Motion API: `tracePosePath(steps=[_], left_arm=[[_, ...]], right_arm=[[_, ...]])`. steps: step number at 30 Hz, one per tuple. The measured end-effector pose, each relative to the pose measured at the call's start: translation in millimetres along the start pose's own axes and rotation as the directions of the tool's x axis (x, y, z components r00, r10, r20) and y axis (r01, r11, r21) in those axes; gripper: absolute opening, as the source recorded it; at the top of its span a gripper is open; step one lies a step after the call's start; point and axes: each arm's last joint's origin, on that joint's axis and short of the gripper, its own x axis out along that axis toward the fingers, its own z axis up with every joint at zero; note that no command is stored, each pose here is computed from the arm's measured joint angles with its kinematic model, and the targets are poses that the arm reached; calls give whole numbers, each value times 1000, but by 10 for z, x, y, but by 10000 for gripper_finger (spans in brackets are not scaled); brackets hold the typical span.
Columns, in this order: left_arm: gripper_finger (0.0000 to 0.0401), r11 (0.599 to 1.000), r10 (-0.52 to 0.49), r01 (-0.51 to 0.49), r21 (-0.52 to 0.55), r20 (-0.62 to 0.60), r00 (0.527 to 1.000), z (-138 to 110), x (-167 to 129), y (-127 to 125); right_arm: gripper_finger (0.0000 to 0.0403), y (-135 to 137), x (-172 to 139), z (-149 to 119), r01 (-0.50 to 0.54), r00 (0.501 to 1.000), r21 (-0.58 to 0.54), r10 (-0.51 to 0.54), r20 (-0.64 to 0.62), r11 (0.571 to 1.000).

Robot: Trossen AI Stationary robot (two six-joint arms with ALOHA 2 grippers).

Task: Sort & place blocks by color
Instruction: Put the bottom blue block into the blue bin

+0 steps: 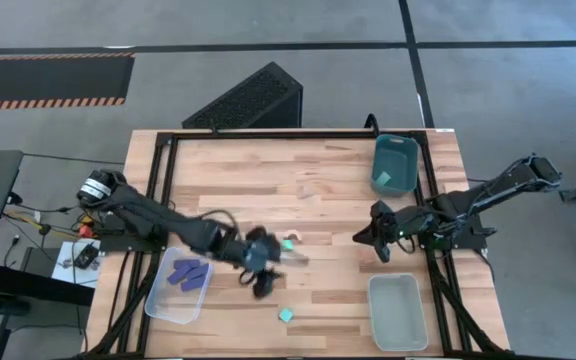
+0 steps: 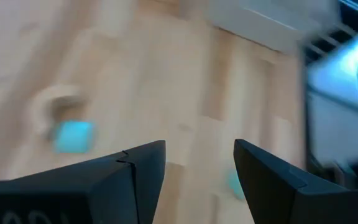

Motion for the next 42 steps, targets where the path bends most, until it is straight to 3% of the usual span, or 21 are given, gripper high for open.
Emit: tracePosePath(steps=[2,5,7,12,19,25,31,35,42], left_arm=[[179,988,-58,57,141,2,998,-86,-2,-168],[179,936,-107,102,337,-4,994,-228,48,-356],[179,914,-138,122,387,13,990,-264,171,-434],[179,887,-148,173,428,-93,985,-470,572,-434],[189,863,-176,219,456,-135,975,-633,931,-427],[242,860,-155,216,462,-168,974,-770,1142,-379],[280,830,-148,222,511,-182,972,-818,1209,-359],[248,818,-132,197,541,-157,979,-811,1221,-358],[108,828,-151,225,513,-182,972,-760,1241,-288]], right_arm=[[65,23,-1,9,-11,1000,-34,12,22,999],[80,65,-7,31,-36,997,-85,41,59,996],[95,108,-15,39,-68,994,-111,77,77,991],[162,160,-11,10,-101,992,-110,109,69,989],[267,193,81,-85,-95,995,-98,96,9,991],[286,213,214,-115,-87,996,-81,88,2,993],[286,233,305,-132,-95,995,-63,95,1,993],[286,253,327,-122,-112,993,-48,113,17,993],[286,287,320,-60,-118,992,-38,120,38,992]])
